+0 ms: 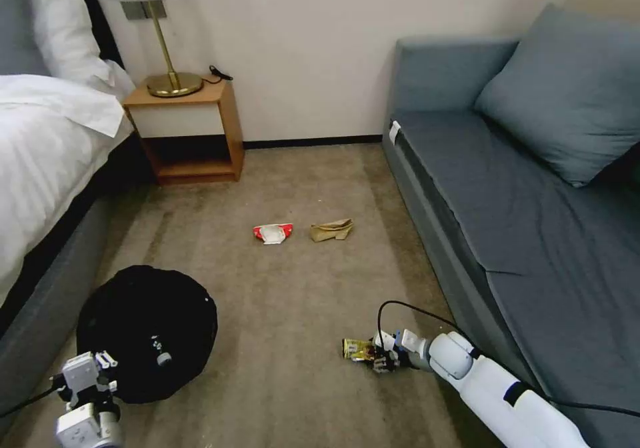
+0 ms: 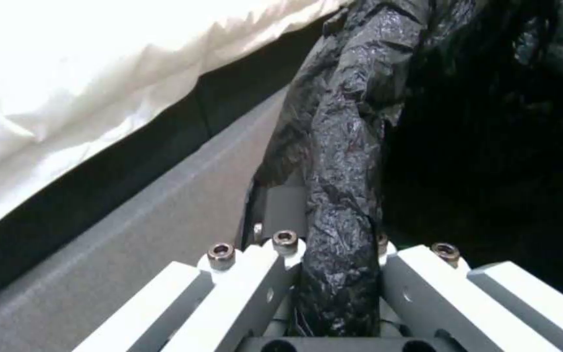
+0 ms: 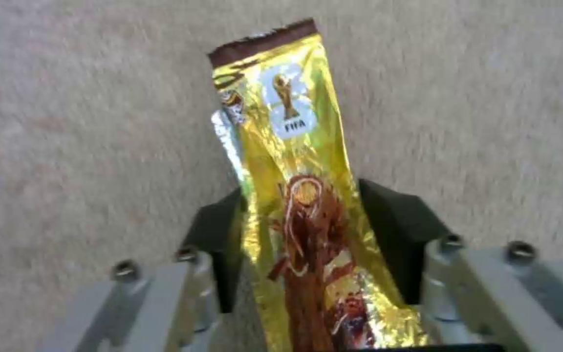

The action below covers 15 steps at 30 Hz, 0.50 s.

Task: Pick up the trash bin, then pick up the garbage on the floor and place it into the trash bin.

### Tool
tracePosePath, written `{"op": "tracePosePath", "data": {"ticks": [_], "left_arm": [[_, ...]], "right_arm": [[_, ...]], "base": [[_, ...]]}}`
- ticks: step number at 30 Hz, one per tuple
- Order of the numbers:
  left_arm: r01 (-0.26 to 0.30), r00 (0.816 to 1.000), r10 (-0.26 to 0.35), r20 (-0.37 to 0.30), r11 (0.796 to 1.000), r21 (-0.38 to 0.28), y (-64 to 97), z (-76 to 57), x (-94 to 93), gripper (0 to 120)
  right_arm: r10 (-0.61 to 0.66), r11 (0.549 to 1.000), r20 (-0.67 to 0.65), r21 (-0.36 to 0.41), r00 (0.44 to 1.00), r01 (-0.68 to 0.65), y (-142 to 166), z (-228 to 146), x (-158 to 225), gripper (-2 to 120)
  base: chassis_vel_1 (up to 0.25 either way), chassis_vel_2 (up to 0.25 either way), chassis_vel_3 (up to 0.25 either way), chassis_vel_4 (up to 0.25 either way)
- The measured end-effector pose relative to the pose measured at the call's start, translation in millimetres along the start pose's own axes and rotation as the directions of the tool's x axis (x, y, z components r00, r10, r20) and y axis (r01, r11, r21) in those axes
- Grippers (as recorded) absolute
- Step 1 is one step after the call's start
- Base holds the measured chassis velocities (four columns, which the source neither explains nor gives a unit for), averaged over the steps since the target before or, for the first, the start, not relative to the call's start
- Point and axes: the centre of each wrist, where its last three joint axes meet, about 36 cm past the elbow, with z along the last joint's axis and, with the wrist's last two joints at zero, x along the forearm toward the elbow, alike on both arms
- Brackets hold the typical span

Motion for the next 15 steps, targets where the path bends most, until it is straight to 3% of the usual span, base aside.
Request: {"op": "tracePosePath", "data": {"ticks": [9,15], "left_arm": [[0.0,1.0,0.0,0.003,1.0,-0.005,2.4,1.4,-0.2,3],[0.0,1.0,0.0,0.004,1.0,-0.004,2.0,1.3,-0.2,3]], "right_arm": [[-0.011,1.0,0.009,-0.003,1.0,0.011,5.2,0.2,-0.5,8],[-0.012,1.0,0.015,-0.005,1.0,0.012,4.8,-0.4,0.0,0]], "base": [[0.0,0.0,0.0,0.0],[0.0,0.0,0.0,0.0]]}}
